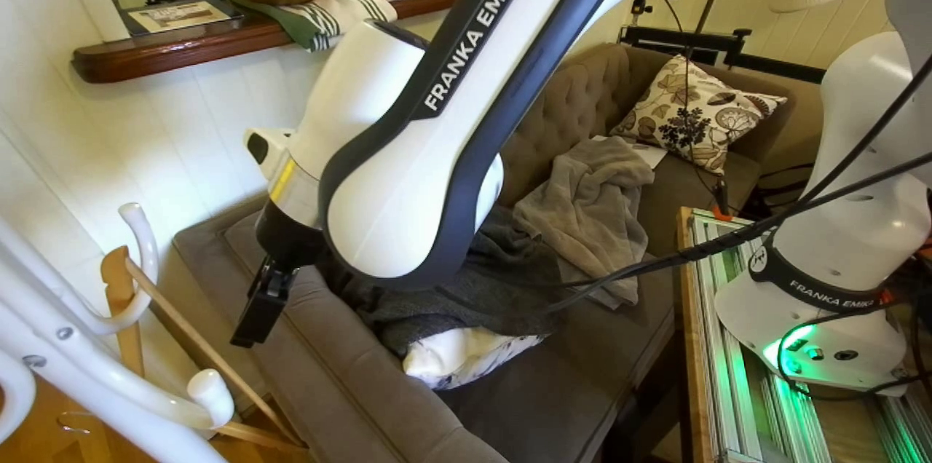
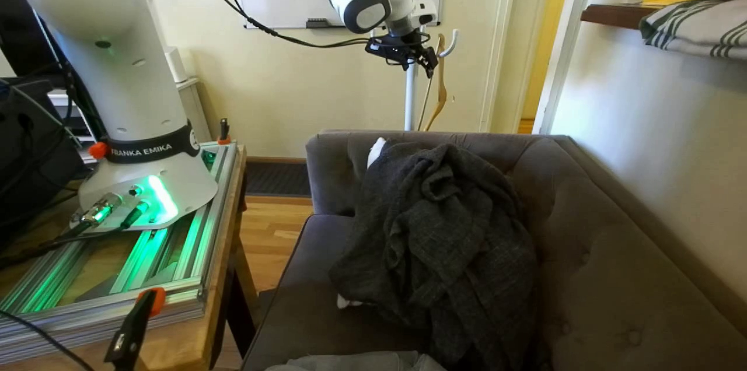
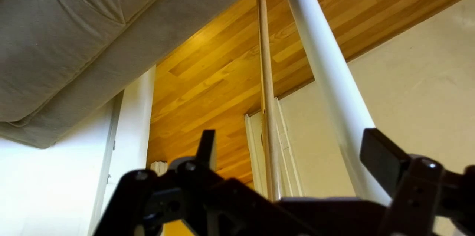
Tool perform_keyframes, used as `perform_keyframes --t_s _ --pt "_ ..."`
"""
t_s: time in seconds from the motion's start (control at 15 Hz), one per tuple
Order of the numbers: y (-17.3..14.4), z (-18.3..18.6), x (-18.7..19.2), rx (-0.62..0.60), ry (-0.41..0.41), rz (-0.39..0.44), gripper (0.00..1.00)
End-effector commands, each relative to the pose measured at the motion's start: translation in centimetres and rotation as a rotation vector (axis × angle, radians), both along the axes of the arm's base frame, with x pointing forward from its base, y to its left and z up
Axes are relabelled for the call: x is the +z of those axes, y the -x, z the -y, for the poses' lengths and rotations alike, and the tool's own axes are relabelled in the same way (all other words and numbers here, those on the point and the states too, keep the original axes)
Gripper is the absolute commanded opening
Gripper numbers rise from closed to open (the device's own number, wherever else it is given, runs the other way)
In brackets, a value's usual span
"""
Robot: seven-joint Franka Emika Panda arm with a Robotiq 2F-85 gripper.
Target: Hang the clothing hanger higher on the coat rack
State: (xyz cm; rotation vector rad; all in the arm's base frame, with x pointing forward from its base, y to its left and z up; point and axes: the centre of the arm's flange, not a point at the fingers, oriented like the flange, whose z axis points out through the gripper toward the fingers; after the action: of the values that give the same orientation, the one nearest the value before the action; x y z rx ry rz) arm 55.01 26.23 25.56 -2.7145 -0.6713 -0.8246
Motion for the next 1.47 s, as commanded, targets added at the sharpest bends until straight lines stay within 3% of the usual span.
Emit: perform_keyframes --t_s 0.0,1.0,1.33,1.4 --pt "0.0 0.0 0.0 0.000 0.000 0.000 1.00" --pt "-4.3 -2.2 -2.6 -0.038 -0.023 0.112 1.00" --pt "-4.8 -2.8 -2.7 -0.043 -0.040 0.116 0.57" --pt "-4.9 -2.9 -2.7 -0.044 -0.044 0.116 0.45"
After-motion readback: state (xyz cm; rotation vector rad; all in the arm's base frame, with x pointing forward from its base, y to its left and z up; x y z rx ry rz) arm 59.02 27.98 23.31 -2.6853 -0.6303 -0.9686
